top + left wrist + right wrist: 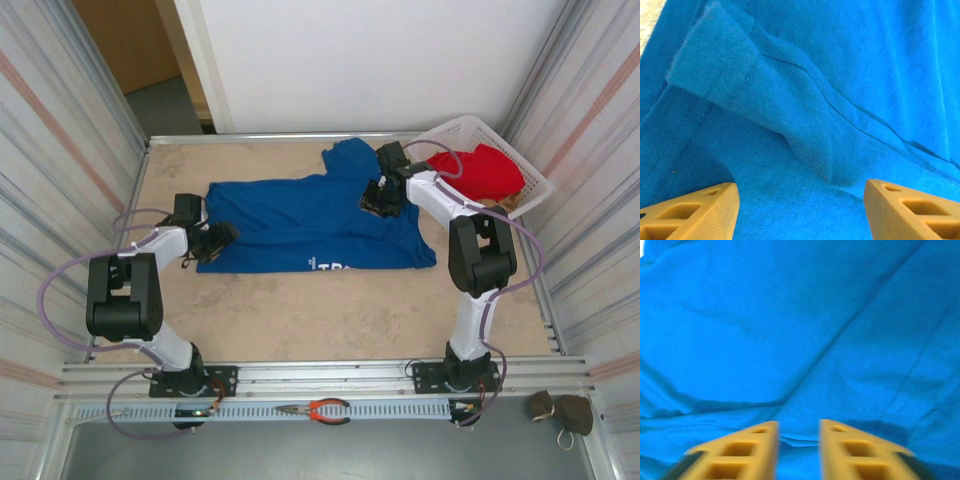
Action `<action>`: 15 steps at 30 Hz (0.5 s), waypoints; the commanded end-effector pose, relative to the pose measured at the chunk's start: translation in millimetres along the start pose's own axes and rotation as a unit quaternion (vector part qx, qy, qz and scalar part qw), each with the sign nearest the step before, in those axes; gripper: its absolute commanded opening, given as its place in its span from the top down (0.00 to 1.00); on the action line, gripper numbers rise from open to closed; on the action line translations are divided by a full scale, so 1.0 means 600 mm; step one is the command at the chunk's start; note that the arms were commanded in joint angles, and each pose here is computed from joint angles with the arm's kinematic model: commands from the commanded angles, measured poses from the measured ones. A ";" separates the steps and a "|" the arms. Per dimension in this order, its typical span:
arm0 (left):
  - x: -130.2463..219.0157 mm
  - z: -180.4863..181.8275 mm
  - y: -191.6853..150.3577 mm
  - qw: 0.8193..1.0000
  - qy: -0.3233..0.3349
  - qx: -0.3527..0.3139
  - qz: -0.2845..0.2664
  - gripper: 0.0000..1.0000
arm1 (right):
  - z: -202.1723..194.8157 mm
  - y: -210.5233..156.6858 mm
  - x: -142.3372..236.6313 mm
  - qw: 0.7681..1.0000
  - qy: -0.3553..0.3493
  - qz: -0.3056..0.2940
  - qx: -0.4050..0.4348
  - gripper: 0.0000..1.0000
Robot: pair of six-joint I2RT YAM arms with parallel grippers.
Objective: Fold the inside-out t-shirt
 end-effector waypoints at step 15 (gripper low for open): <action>0.005 -0.003 -0.002 1.000 -0.003 0.002 -0.006 0.33 | -0.090 -0.045 -0.053 0.995 -0.089 0.033 -0.012 0.59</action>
Point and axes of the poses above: each hand's point on the last joint's axis, 136 mm out from that joint toward the fingers, its own x axis back along the fingers, its own z axis along the line the jaws close on, y = z × x, the point moved 4 cm from there along x, back along the fingers, and after that the axes turned 10 degrees about -x, right-handed, at the moved point
